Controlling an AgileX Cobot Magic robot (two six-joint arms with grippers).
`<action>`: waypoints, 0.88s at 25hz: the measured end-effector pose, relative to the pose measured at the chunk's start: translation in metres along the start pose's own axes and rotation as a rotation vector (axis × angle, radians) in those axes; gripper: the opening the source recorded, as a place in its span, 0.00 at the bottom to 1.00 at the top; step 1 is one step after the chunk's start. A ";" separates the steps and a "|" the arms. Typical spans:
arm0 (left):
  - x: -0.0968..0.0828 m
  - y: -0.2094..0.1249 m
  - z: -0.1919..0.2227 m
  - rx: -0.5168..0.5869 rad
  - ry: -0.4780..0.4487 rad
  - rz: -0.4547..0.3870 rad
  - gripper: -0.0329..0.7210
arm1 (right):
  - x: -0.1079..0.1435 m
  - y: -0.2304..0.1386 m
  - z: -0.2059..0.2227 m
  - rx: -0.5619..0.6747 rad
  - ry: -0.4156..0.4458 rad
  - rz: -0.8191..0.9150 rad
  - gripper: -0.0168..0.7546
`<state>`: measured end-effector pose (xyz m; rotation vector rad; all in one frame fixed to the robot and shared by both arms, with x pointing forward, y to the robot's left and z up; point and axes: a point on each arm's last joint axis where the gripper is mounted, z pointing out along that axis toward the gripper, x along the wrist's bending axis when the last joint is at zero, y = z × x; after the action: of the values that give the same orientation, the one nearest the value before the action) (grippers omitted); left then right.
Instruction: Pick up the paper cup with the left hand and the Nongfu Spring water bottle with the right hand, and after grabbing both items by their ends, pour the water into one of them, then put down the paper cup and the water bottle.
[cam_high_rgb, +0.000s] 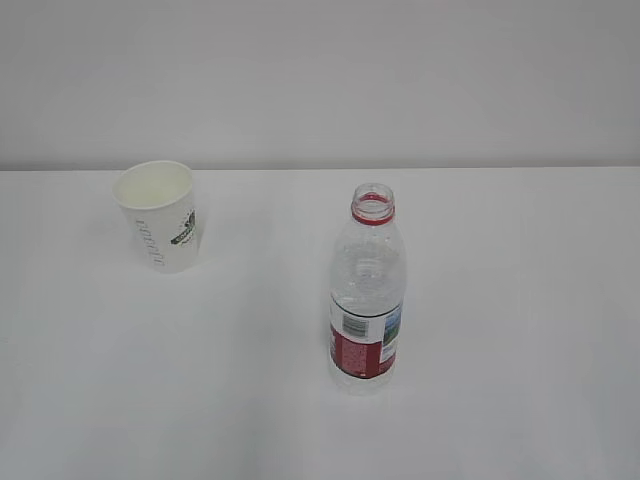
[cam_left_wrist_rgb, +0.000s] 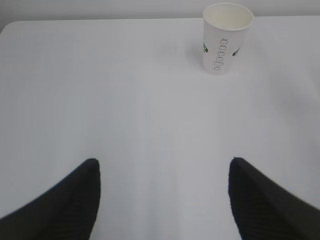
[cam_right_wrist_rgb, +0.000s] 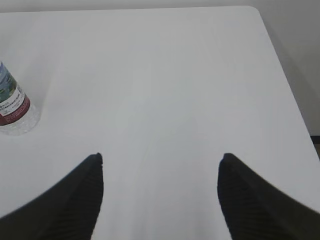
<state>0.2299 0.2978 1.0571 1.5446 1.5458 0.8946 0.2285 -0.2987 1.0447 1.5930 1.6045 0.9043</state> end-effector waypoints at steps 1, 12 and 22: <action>0.000 0.000 0.000 0.000 0.000 0.000 0.81 | 0.000 0.000 0.000 0.000 0.000 0.000 0.72; 0.000 0.000 0.000 0.000 0.000 0.000 0.81 | 0.000 0.000 0.000 0.000 0.000 0.000 0.72; 0.000 0.000 0.000 0.000 0.000 0.000 0.81 | 0.000 0.000 0.000 0.000 0.000 0.000 0.72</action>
<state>0.2299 0.2978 1.0571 1.5446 1.5458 0.8946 0.2285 -0.2987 1.0447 1.5930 1.6045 0.9043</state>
